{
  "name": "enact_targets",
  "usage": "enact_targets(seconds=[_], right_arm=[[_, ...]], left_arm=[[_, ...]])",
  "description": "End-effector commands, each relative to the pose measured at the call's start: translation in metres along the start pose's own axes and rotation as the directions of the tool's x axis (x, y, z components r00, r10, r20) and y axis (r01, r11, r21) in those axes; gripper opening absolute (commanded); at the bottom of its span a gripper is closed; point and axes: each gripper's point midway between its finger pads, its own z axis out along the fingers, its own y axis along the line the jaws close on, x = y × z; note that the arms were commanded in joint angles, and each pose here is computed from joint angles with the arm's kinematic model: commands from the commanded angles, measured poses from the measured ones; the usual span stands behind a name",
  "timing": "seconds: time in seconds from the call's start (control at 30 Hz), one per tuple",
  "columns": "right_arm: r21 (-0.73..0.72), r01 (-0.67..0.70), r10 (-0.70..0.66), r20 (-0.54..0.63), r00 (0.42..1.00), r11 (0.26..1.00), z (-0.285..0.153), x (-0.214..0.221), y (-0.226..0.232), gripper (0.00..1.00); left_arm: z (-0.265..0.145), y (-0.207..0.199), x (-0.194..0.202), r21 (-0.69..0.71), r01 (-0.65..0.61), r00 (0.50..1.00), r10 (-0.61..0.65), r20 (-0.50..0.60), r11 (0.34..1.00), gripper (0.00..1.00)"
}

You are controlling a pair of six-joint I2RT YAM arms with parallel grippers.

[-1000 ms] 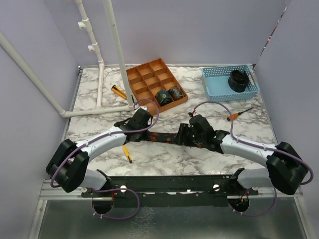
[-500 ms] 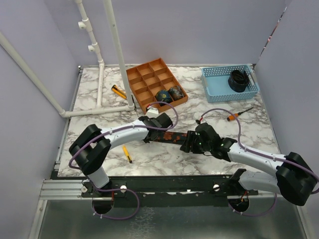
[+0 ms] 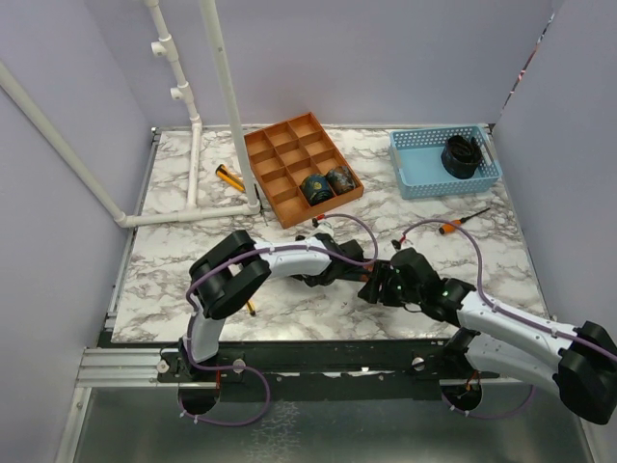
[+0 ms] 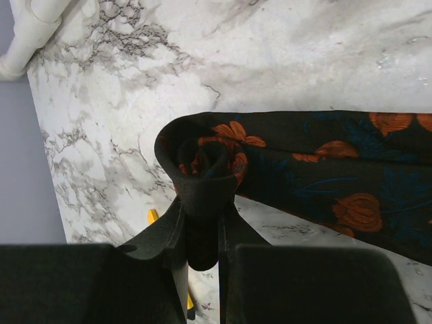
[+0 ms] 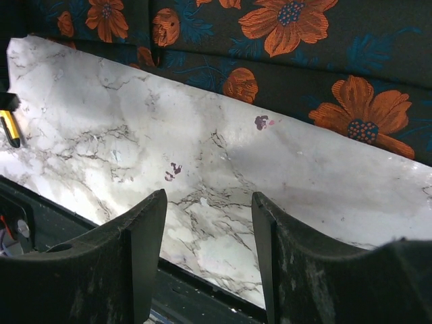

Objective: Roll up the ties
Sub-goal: Roll the tie at the center of the board.

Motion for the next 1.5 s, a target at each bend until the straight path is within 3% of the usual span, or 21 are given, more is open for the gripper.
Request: enact_targets(seconds=[0.0, 0.13, 0.27, 0.5, 0.77, 1.0, 1.1, 1.27, 1.47], right_arm=[[0.051, -0.015, 0.015, 0.01, 1.0, 0.999, -0.005, 0.004, -0.015, 0.58], [0.055, -0.02, 0.019, 0.016, 1.0, 0.998, -0.006, 0.004, -0.016, 0.58], [0.057, -0.026, 0.025, 0.018, 1.0, 0.998, -0.007, 0.004, -0.017, 0.58], [0.055, -0.029, 0.028, 0.024, 0.999, 0.998, -0.008, 0.001, -0.014, 0.58], [0.034, -0.025, 0.024, 0.05, 0.998, 0.999, -0.013, -0.007, -0.008, 0.61], [-0.047, 0.051, -0.047, 0.099, 0.994, 0.998, -0.025, -0.024, 0.014, 0.7], [-0.148, 0.115, -0.096, 0.128, 0.987, 0.982, -0.032, -0.033, 0.037, 0.7], [-0.307, 0.207, -0.139, 0.227, 0.964, 0.929, -0.044, -0.053, 0.076, 0.68], [-0.477, 0.153, -0.026, 0.263, 0.965, 0.865, -0.044, -0.075, 0.124, 0.69]], left_arm=[[-0.004, -0.019, -0.002, 0.022, 0.004, 1.0, -0.005, 0.009, 1.0, 0.03], [-0.01, -0.035, -0.004, 0.093, 0.012, 1.0, -0.013, 0.003, 0.996, 0.3], [-0.017, -0.04, -0.006, 0.132, 0.015, 1.0, -0.016, 0.005, 0.991, 0.47], [-0.029, -0.037, -0.012, 0.186, 0.041, 0.999, -0.044, 0.015, 0.982, 0.63], [-0.048, -0.024, -0.022, 0.255, 0.098, 0.993, -0.112, 0.038, 0.962, 0.92], [-0.076, 0.004, -0.037, 0.354, 0.187, 0.97, -0.229, 0.079, 0.916, 0.99], [-0.091, 0.017, -0.047, 0.485, 0.256, 0.939, -0.335, 0.081, 0.836, 0.99], [-0.094, 0.056, -0.075, 0.724, 0.365, 0.819, -0.571, 0.048, 0.585, 0.99], [-0.093, 0.083, -0.093, 0.88, 0.291, 0.712, -0.7, 0.062, 0.375, 0.99]])
